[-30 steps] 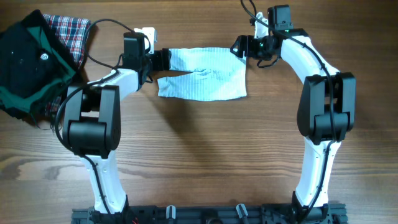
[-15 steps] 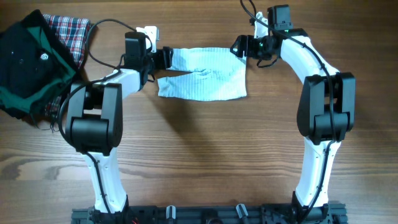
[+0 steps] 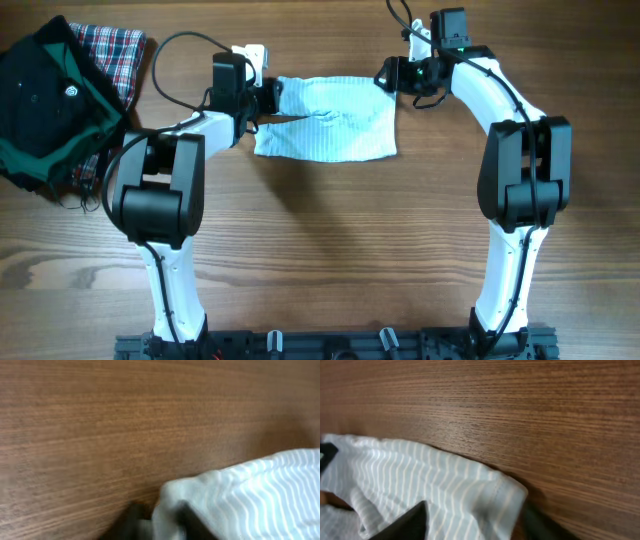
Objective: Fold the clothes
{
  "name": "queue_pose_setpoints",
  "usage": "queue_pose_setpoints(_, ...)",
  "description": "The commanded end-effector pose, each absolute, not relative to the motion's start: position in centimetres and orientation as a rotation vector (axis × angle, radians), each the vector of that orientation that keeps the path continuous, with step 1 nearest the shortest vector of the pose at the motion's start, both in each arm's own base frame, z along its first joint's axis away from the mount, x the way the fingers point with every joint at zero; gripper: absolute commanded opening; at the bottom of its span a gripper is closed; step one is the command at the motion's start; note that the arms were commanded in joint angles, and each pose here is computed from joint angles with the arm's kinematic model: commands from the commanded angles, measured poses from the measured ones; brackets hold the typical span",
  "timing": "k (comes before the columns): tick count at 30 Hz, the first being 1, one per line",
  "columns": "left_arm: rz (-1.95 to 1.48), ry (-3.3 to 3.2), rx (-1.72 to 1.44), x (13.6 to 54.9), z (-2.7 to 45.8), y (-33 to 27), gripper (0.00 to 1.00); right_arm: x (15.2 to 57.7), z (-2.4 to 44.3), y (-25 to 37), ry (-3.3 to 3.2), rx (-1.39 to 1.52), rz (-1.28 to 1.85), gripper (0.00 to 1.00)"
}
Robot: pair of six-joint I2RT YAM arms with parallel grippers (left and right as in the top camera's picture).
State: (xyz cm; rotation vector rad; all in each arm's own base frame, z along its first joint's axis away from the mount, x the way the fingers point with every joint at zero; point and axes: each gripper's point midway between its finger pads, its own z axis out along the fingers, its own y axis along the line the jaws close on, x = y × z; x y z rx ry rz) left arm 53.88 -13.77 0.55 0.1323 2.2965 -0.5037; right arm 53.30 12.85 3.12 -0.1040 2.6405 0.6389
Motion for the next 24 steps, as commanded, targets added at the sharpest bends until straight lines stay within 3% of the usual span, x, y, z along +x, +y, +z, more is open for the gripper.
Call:
queue_pose_setpoints(1,-0.486,2.383,0.11,52.5,-3.1,-13.5,0.04,52.9,1.5,13.1,2.67,-0.109,0.633,0.27)
queue_pose_setpoints(3,-0.479,2.382,0.102,52.6,-3.1,-13.2,0.04,52.9,1.6,13.1,2.67,-0.109,0.633,0.15)
queue_pose_setpoints(6,-0.481,2.369,0.081,52.9,-2.8,-12.7,0.04,52.9,1.6,13.1,2.669,-0.109,0.633,0.08)
queue_pose_setpoints(14,-0.489,2.326,0.067,53.6,-0.8,-12.7,0.04,53.0,1.6,13.1,2.666,-0.11,0.633,0.05)
queue_pose_setpoints(15,-0.489,2.324,0.067,53.6,-0.6,-12.7,0.04,53.1,1.5,12.9,2.667,-0.104,0.613,0.05)
queue_pose_setpoints(18,-0.49,2.326,0.067,53.6,-0.7,-12.7,0.04,53.5,1.1,11.7,2.681,-0.023,0.513,0.31)
queue_pose_setpoints(20,-0.489,2.327,0.067,53.5,-0.7,-12.7,0.04,53.6,1.0,11.4,2.68,-0.014,0.487,0.4)
queue_pose_setpoints(24,-0.489,2.328,0.067,53.5,-0.7,-12.7,0.04,53.7,0.4,11.4,2.686,-0.006,0.491,0.41)
